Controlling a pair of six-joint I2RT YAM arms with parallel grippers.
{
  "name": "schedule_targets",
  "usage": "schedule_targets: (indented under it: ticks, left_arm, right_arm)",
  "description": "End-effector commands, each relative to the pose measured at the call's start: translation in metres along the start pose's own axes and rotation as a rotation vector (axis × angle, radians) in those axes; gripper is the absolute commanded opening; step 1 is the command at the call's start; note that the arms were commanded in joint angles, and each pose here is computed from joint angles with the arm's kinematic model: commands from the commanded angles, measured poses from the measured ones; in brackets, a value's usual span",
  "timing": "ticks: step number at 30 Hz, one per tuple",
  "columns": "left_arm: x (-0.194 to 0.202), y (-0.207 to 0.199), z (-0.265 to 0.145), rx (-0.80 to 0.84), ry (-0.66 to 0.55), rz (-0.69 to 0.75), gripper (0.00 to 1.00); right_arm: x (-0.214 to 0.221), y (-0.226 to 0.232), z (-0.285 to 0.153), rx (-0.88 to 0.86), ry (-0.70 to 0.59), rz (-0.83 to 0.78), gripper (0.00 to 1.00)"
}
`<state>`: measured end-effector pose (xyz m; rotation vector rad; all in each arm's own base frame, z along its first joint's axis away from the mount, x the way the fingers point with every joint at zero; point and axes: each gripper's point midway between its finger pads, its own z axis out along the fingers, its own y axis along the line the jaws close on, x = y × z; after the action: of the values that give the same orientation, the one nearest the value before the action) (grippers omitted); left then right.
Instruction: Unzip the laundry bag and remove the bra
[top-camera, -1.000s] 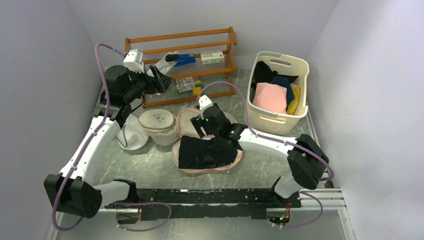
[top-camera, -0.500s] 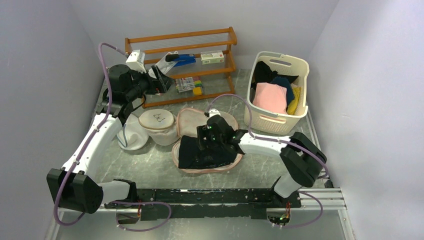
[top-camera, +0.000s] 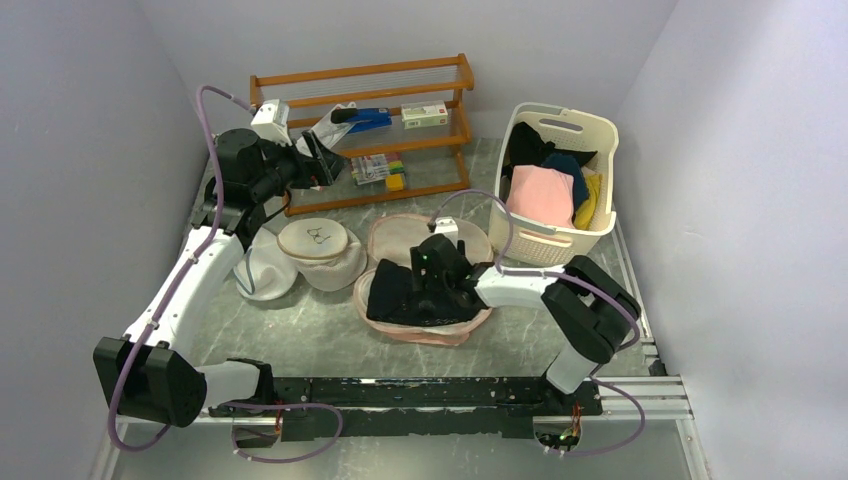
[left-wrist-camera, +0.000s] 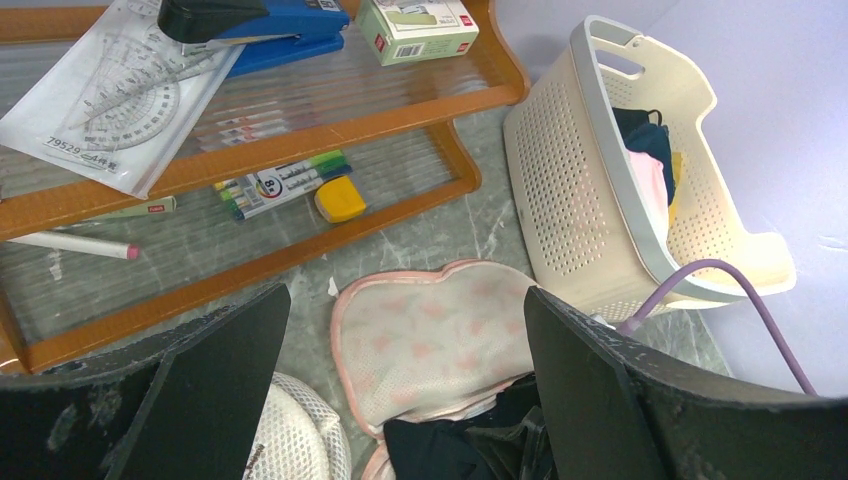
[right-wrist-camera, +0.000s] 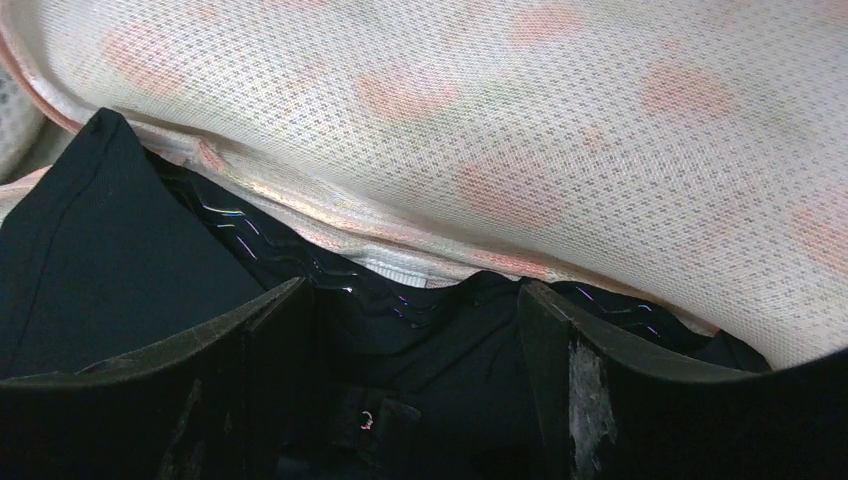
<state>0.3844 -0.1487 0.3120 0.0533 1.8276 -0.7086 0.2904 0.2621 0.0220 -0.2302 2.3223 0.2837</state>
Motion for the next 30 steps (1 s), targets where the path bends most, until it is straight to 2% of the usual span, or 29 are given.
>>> schedule_targets:
  ticks: [1, 7, 11, 15, 18, 22, 27, 30]
  left_arm:
    - [-0.012, -0.006, -0.002, 0.039, -0.038, 0.004, 0.99]
    - [-0.013, -0.006, -0.003, 0.04, -0.042, 0.003, 0.99]
    - [-0.012, -0.004, -0.001, 0.037, -0.039, 0.001, 0.99]
    - [-0.011, -0.003, 0.0, 0.035, -0.034, 0.0, 0.99]
    - [-0.012, -0.001, -0.001, 0.025, -0.037, 0.002, 0.99]
    - [-0.02, 0.001, -0.008, -0.001, -0.069, 0.021, 0.99]
    - [-0.022, 0.002, -0.01, -0.009, -0.079, 0.027, 0.99]
    - [-0.021, 0.002, -0.009, -0.003, -0.074, 0.023, 0.99]
  right_arm:
    - [0.004, -0.039, -0.006, 0.144, -0.023, -0.072, 0.76]
    - [-0.023, -0.046, -0.023, 0.179, -0.073, -0.219, 0.77]
    - [-0.046, -0.014, -0.041, 0.123, -0.111, -0.272, 0.77]
    - [-0.05, 0.027, -0.06, 0.111, -0.12, -0.317, 0.77]
    - [-0.049, 0.061, -0.071, 0.083, -0.119, -0.303, 0.78]
    - [-0.036, 0.104, -0.077, -0.048, -0.067, -0.193, 0.75]
    - [-0.026, 0.12, -0.071, -0.092, -0.035, -0.064, 0.67]
    - [-0.016, 0.118, -0.059, -0.059, -0.009, -0.062, 0.64]
